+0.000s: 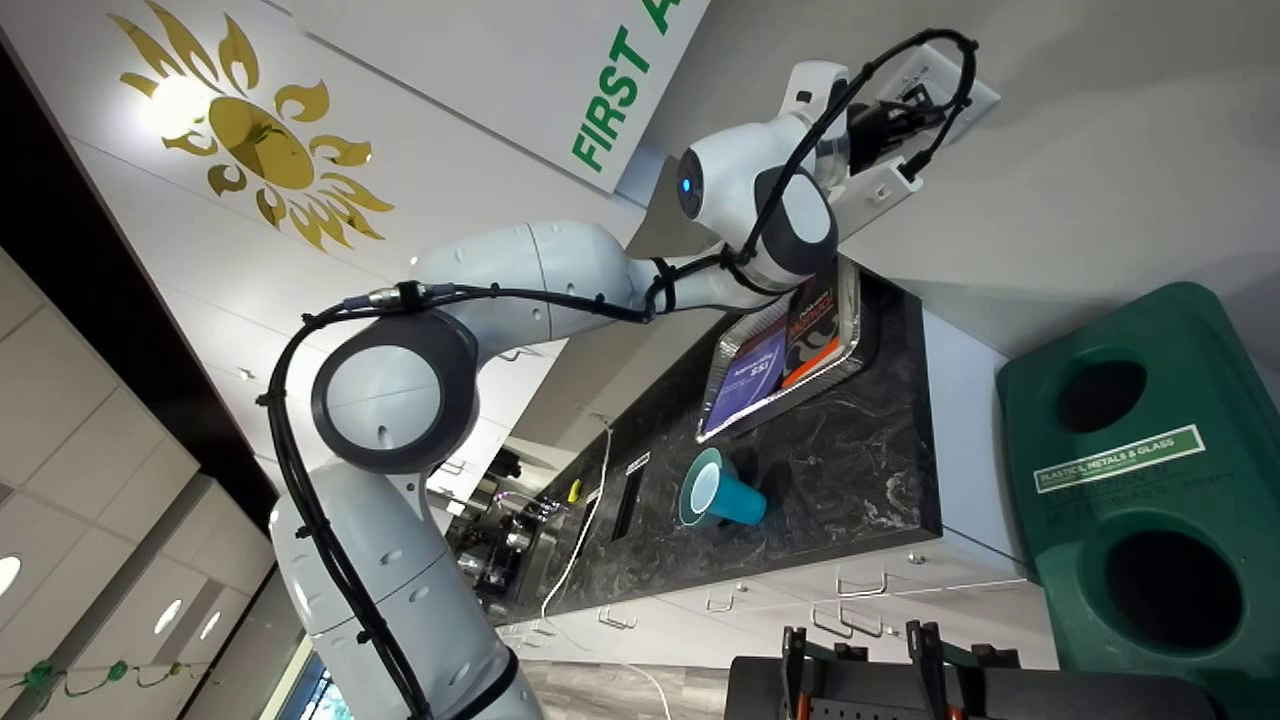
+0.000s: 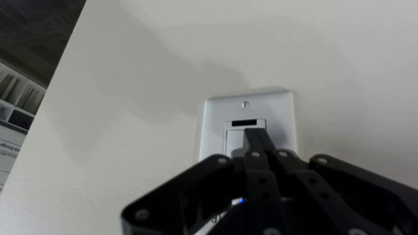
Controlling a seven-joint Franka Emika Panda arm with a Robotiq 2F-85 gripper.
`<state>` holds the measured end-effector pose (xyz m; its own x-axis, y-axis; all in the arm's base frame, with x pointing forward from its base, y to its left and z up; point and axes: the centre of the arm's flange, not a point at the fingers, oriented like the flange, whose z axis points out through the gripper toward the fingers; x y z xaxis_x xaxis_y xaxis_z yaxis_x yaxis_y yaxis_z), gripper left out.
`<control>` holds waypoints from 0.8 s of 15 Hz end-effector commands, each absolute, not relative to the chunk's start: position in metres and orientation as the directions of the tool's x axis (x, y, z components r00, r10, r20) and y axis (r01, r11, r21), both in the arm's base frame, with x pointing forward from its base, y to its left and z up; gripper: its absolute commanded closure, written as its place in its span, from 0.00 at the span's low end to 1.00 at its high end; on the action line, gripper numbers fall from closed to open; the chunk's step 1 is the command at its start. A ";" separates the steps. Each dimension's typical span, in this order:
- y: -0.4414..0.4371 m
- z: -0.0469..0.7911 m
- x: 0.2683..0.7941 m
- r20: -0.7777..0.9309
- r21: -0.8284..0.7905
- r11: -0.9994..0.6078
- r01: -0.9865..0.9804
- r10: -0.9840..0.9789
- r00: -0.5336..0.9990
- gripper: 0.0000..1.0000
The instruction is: Flip the switch on the wall
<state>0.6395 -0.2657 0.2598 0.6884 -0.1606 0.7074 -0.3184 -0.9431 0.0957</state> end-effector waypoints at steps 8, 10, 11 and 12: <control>-0.255 0.255 0.613 0.657 0.046 -0.939 -0.340 -0.228 0.719 1.00; -0.252 0.253 0.611 0.650 0.044 -0.939 -0.341 -0.232 0.724 1.00; -0.252 0.252 0.610 0.649 0.045 -0.938 -0.342 -0.233 0.724 1.00; -0.252 0.253 0.610 0.649 0.045 -0.938 -0.344 -0.234 0.724 1.00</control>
